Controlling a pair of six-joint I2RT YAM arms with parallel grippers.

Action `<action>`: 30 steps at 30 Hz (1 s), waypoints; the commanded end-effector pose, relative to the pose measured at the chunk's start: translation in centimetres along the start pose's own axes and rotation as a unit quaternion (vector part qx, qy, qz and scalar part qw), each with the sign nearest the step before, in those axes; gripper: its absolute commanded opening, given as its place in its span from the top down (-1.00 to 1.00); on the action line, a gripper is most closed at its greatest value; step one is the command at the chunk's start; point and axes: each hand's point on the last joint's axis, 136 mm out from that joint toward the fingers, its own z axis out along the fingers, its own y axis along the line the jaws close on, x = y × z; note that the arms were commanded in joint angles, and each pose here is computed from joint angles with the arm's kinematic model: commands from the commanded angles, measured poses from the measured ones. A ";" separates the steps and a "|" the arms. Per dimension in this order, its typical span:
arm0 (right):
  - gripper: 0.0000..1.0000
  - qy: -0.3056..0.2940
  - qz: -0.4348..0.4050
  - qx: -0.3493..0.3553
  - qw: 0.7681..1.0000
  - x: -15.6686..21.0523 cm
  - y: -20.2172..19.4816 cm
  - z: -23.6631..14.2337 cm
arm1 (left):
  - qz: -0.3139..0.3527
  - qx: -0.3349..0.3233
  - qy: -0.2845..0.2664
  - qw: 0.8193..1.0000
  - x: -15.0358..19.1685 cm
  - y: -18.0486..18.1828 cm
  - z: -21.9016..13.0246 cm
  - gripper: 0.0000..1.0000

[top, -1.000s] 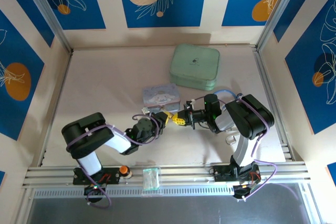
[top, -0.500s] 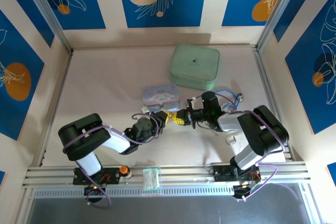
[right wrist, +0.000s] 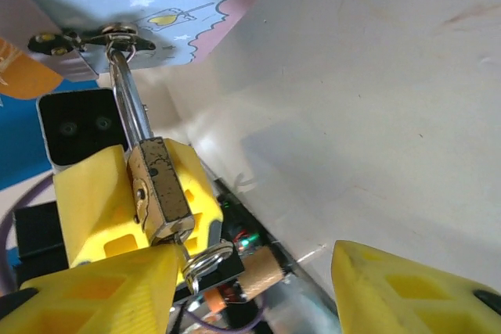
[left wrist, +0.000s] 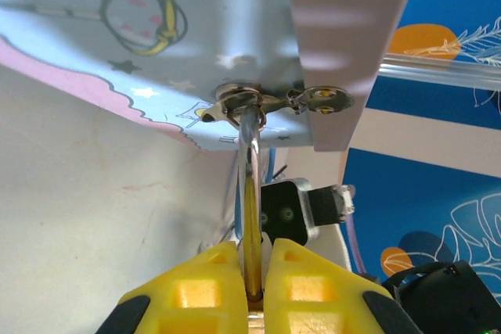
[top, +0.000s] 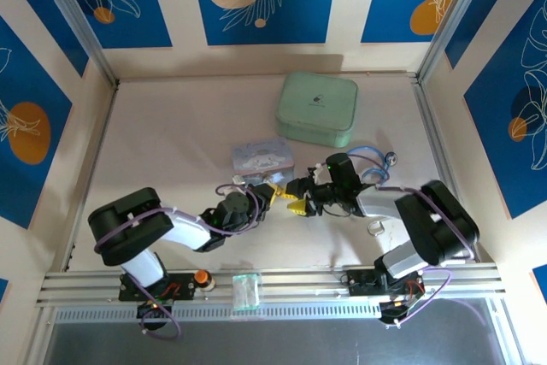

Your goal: Unlock the padlock with the key

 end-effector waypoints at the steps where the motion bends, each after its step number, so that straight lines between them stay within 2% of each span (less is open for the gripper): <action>1: -0.12 -0.062 -0.069 0.090 0.992 -1.0 -1.4 -1.6 | 0.011 0.017 0.092 0.996 4.6 -1.9 -0.5 1.00; 4: -0.12 -0.079 -0.139 0.155 0.975 -0.6 -2.2 -2.6 | 0.021 -0.001 0.092 0.996 4.6 -1.4 -0.5 1.00; 6: -0.12 -0.084 -0.175 0.173 0.966 -0.3 -2.5 -2.8 | 0.024 -0.004 0.084 0.996 4.3 -1.3 -0.7 1.00; 9: -0.11 -0.081 -0.170 0.158 0.969 -0.3 -2.6 -2.9 | 0.031 -0.007 0.074 0.997 3.8 -1.3 -1.0 1.00; 14: -0.11 -0.094 -0.131 0.074 0.984 -1.1 -2.0 -3.4 | 0.033 -0.004 0.063 0.997 3.3 -1.3 -1.4 1.00; 17: -0.11 -0.105 -0.176 0.100 0.973 -1.1 -1.6 -3.8 | 0.037 -0.007 0.062 0.997 3.2 -1.2 -1.5 1.00; 18: -0.13 -0.119 -0.202 0.126 0.964 -1.2 -1.6 -4.1 | 0.040 -0.009 0.063 0.997 3.3 -1.2 -1.5 1.00; 20: -0.26 -0.168 -0.285 0.203 0.922 -1.6 -1.8 -5.3 | 0.045 -0.024 0.061 0.997 3.1 -0.7 -1.6 1.00; 21: -0.50 -0.188 -0.331 0.223 0.898 -1.6 -1.4 -5.8 | 0.049 -0.029 0.059 0.997 3.0 -0.6 -1.7 1.00; 22: -0.98 -0.210 -0.378 0.236 0.870 -1.7 -1.0 -6.2 | 0.053 -0.040 0.057 0.996 2.9 -0.2 -1.8 1.00; 23: -0.99 -0.226 -0.409 0.243 0.850 -1.7 -0.8 -6.6 | 0.057 -0.049 0.054 0.996 2.7 0.1 -2.0 1.00; 25: -0.73 -0.224 -0.468 0.229 0.824 -1.1 0.2 -6.7 | 0.068 -0.063 0.049 0.994 2.4 0.3 -2.4 1.00; 28: -0.47 -0.209 -0.513 0.221 0.803 -0.4 0.8 -6.6 | 0.083 -0.082 0.038 0.992 1.8 0.4 -3.1 1.00; 30: -0.42 -0.198 -0.527 0.221 0.797 0.0 1.0 -6.2 | 0.093 -0.082 0.034 0.992 1.5 -0.1 -3.4 1.00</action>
